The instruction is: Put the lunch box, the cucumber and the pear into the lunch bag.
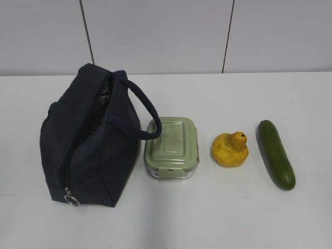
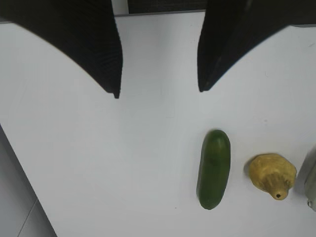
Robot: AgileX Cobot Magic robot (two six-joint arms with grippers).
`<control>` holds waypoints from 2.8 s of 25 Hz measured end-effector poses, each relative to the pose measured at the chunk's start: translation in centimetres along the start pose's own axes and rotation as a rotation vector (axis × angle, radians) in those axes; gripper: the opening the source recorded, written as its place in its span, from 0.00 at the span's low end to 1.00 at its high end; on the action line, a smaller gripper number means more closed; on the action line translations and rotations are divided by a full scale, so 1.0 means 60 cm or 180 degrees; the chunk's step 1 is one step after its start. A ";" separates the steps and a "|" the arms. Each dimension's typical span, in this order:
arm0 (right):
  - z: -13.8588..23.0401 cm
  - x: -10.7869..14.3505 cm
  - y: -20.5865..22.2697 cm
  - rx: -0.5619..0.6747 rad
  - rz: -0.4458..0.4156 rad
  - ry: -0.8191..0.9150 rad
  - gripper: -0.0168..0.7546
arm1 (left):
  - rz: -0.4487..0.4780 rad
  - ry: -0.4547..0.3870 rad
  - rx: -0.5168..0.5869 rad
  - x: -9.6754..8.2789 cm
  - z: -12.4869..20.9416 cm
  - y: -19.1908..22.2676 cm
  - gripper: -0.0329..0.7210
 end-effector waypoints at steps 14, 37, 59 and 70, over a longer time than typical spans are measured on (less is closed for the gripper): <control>0.000 0.000 0.000 0.0000 0.0000 0.0000 0.53 | 0.0000 0.0000 0.0000 0.000 0.000 0.000 0.36; 0.000 -0.001 0.000 0.0002 0.0018 -0.0008 0.53 | 0.0010 -0.0005 0.0002 -0.001 0.000 0.000 0.36; -0.096 0.052 0.101 0.0615 -0.0690 0.0344 0.53 | 0.0786 -0.0162 0.0780 -0.102 -0.144 0.135 0.43; -0.139 0.080 0.251 0.1494 -0.1050 0.0092 0.53 | 0.1138 0.0291 0.1276 -0.157 -0.200 0.274 0.44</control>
Point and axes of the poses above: a point on each arm's last joint axis where the gripper is mounted, y pointing out along that axis toward the gripper, x along the wrist's bending axis when the last joint is at zero, z = x × y, the point moved 7 cm from there along y, pointing out along that axis toward the gripper, and after that the axes turned 9 degrees about -y, right-handed, at the moved point
